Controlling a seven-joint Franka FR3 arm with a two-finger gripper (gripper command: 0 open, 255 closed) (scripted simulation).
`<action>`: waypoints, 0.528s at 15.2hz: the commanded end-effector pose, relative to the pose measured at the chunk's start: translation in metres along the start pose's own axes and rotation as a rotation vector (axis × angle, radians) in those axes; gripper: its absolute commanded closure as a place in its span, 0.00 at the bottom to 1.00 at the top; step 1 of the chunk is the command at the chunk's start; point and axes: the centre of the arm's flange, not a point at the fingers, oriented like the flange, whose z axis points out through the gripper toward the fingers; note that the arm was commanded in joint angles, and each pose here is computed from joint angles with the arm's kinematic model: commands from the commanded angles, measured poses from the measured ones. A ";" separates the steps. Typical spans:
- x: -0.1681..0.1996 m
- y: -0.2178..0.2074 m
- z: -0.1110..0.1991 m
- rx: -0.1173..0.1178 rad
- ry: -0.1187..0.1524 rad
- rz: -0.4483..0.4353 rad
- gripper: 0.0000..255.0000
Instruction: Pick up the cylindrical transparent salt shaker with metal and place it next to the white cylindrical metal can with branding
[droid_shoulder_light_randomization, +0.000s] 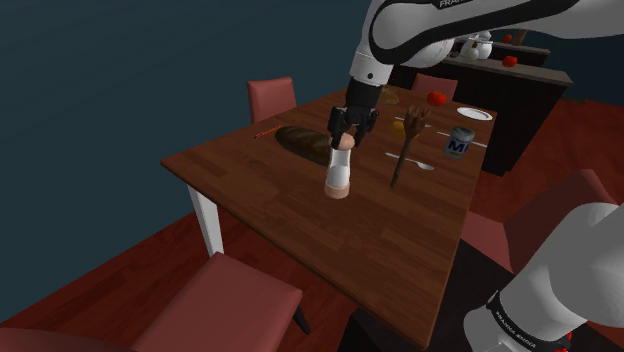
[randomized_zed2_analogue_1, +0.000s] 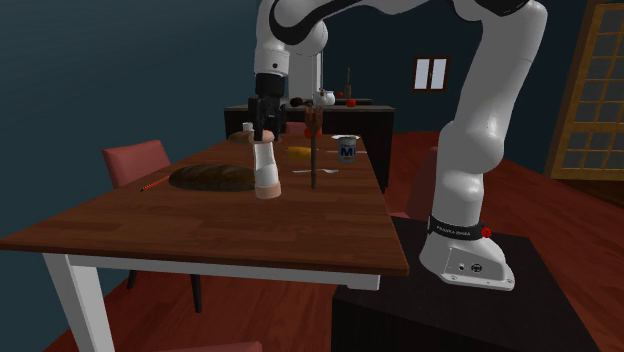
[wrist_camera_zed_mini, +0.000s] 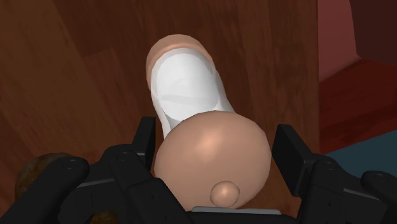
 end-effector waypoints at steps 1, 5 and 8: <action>0.000 -0.002 -0.011 0.000 0.000 0.000 1.00; 0.001 -0.005 -0.031 0.000 0.000 0.000 1.00; 0.001 -0.008 -0.047 0.000 0.000 0.000 1.00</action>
